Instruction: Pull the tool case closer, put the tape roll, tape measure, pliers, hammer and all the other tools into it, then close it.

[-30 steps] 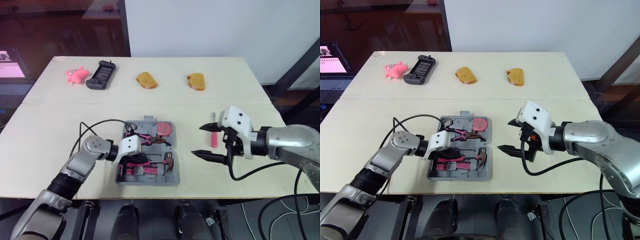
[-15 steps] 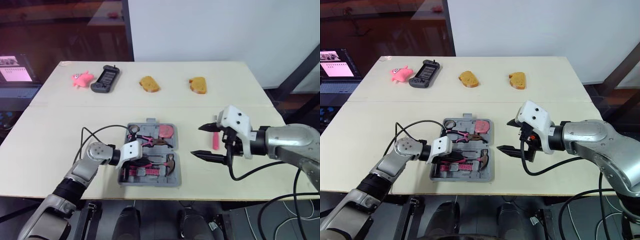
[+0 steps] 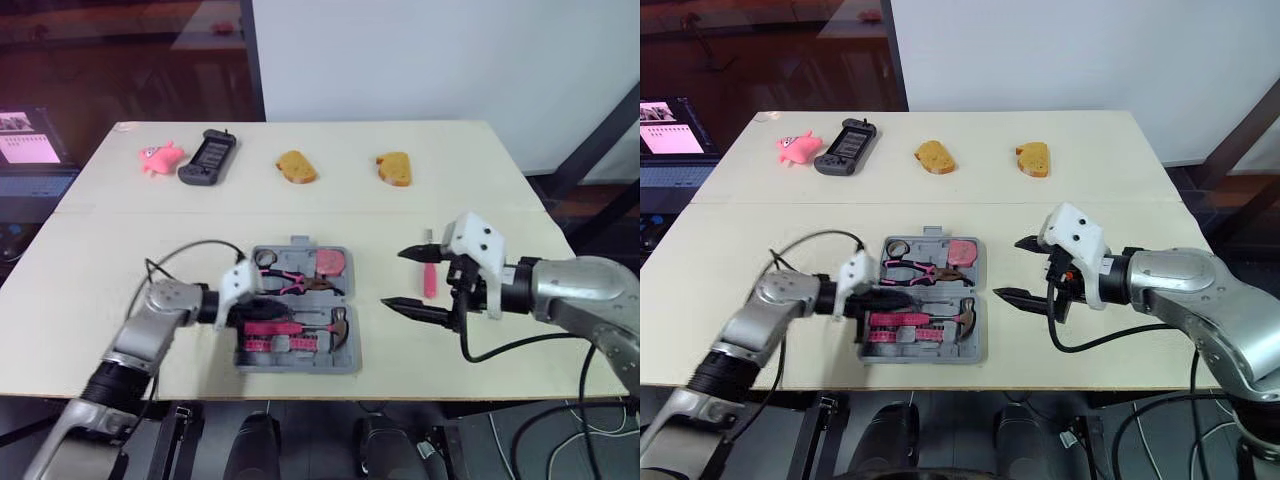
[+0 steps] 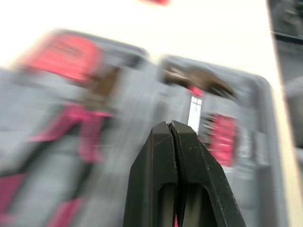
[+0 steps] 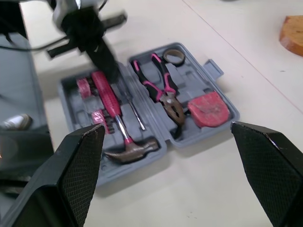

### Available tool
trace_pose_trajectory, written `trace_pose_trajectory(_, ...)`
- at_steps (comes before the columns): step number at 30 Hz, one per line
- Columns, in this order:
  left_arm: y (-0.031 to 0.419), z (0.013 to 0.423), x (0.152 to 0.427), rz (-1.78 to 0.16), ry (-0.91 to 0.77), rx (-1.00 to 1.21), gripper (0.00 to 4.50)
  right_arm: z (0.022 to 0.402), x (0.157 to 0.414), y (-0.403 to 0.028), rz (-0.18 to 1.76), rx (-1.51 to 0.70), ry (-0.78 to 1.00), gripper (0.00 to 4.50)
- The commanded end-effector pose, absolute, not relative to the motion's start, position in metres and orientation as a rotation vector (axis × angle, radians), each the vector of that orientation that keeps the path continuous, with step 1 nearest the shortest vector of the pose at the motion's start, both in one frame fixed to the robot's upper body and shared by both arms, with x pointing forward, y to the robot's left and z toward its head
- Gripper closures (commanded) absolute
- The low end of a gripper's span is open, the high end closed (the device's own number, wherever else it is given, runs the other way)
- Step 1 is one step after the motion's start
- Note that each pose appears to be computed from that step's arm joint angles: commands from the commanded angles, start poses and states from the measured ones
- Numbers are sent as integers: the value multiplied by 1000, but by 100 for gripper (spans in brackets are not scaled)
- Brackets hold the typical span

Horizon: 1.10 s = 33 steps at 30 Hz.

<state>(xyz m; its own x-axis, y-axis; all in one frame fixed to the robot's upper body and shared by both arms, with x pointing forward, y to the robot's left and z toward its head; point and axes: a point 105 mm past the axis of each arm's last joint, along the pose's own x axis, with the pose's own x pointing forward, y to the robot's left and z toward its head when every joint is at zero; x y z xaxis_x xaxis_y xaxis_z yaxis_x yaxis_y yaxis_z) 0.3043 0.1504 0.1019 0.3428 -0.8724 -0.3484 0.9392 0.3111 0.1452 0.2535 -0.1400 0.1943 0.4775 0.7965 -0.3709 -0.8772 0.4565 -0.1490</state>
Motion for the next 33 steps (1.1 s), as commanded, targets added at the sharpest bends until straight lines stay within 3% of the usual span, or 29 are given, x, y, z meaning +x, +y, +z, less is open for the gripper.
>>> trace_pose_trajectory(1,197,134,307,-1061,136,358,317,193,255,-162,1030,-307,235,0)
trace_pose_trajectory(7,274,136,294,-828,144,400,3,185,260,-203,930,-251,175,0)
trace_pose_trajectory(10,325,139,278,-647,133,409,3,163,260,-248,795,-209,212,0)
trace_pose_trajectory(13,361,132,262,-473,119,359,3,133,245,-290,659,-163,260,0)
trace_pose_trajectory(19,390,116,237,-337,150,267,3,128,241,-325,471,-218,180,0)
trace_pose_trajectory(24,394,120,236,-307,133,259,3,130,244,-323,470,-202,152,0)
trace_pose_trajectory(28,387,144,259,-250,7,173,3,142,254,-306,520,-195,126,0)
trace_pose_trajectory(33,332,163,275,-487,2,283,3,143,268,-292,510,-197,238,0)
